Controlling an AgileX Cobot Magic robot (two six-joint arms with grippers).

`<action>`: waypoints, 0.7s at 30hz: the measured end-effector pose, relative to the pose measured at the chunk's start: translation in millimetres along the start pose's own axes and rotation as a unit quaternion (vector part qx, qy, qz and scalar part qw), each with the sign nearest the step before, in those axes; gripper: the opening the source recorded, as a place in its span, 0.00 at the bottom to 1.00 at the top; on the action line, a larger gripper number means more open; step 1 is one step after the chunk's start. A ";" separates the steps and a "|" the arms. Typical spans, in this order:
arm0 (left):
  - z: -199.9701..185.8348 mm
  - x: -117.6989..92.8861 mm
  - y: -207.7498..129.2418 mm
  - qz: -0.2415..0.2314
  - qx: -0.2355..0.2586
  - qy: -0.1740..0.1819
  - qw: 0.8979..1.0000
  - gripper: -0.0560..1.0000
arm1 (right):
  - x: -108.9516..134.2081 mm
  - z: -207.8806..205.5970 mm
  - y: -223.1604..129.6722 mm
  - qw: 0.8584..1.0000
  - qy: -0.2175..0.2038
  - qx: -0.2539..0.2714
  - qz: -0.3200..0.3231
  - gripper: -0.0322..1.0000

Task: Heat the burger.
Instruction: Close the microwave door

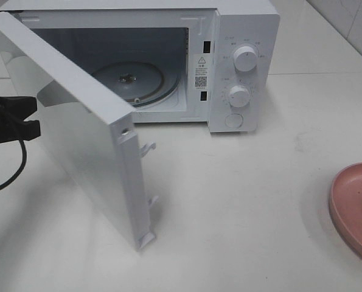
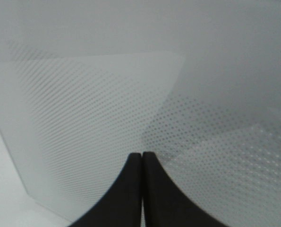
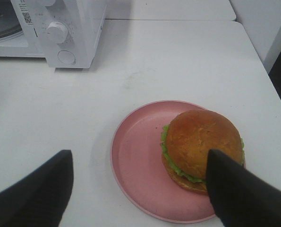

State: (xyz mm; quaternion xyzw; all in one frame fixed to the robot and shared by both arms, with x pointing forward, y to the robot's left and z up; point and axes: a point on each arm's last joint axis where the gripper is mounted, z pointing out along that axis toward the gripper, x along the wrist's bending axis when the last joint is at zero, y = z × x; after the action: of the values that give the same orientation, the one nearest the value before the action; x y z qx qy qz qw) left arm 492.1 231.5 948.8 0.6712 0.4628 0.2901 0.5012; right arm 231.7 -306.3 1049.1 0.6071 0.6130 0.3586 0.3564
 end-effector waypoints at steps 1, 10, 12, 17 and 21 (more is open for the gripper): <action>4.1 -4.2 2.4 0.001 -0.003 -0.007 1.000 0.05 | 0.0 0.0 0.0 1.000 0.000 0.000 0.000 0.77; 24.3 -18.4 9.4 -0.014 -0.011 -0.019 1.000 0.05 | 0.0 0.0 0.0 1.000 0.000 0.000 0.000 0.77; 29.2 -23.7 10.6 -0.013 -0.013 -0.022 1.000 0.05 | 0.0 0.0 0.0 1.000 0.000 0.000 0.000 0.77; 40.8 -37.4 14.5 -0.001 -0.019 -0.027 0.999 0.05 | 0.0 0.0 0.0 1.000 0.000 0.000 0.000 0.77; 46.4 -45.2 16.2 -0.002 -0.021 -0.025 0.999 0.05 | 0.0 0.0 0.0 1.000 0.000 0.000 0.000 0.77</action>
State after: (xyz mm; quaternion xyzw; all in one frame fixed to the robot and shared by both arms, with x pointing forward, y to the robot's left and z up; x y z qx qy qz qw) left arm 518.8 170.4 952.1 0.6670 0.4451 0.2820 0.5268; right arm 231.7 -306.3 1049.1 0.6071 0.6130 0.3586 0.3564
